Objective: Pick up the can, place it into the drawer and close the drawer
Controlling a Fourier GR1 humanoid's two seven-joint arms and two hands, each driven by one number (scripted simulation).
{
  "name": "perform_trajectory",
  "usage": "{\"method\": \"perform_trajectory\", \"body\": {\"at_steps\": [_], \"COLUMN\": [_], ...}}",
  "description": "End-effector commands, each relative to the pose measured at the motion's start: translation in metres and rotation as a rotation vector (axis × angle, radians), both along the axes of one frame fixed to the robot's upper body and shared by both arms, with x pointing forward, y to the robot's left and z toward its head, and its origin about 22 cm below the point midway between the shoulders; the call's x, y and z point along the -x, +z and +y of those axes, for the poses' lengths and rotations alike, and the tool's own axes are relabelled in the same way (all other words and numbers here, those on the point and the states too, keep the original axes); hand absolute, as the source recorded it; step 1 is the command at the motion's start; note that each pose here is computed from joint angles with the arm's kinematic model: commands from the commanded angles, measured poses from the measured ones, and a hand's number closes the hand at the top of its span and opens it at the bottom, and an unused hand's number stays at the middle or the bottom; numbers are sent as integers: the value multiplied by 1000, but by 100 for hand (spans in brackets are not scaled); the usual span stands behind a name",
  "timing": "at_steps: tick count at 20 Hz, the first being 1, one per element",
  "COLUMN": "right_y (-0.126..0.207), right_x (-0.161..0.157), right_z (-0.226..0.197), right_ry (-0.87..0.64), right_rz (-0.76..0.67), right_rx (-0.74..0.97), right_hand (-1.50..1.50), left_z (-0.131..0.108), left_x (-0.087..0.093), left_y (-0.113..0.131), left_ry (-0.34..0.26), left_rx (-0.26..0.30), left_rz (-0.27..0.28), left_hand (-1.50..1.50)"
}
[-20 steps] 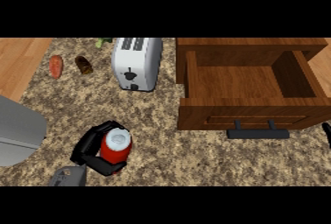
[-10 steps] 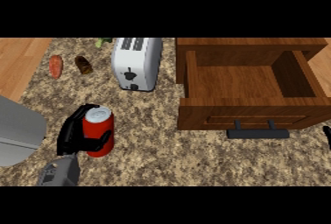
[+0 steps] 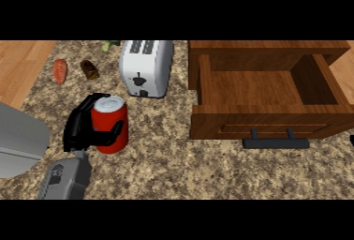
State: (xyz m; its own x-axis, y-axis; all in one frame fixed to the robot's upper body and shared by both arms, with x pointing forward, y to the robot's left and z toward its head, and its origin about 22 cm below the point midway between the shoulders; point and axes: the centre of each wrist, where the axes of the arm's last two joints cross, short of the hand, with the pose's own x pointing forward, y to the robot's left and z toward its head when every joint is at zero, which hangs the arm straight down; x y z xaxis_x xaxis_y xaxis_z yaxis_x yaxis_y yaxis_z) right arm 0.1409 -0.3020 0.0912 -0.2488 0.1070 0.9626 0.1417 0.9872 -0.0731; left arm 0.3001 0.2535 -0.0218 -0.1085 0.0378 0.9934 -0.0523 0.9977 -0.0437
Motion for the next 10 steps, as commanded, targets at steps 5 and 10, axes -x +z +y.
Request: {"method": "perform_trajectory", "body": {"at_steps": [5,10], "right_y": [5,20], "right_x": [13,6], "right_z": [2,-1], "right_ry": [-8,13], "right_rz": [-6,-9], "right_rx": [-22,2], "right_hand": [-150,-150], "left_z": [-59,-97], "left_x": [-28,-42], "left_y": [68,103], "left_ry": [-68,-107], "left_rx": [-45,-59], "left_rz": [-74,-74], "left_hand": [150,150]}}
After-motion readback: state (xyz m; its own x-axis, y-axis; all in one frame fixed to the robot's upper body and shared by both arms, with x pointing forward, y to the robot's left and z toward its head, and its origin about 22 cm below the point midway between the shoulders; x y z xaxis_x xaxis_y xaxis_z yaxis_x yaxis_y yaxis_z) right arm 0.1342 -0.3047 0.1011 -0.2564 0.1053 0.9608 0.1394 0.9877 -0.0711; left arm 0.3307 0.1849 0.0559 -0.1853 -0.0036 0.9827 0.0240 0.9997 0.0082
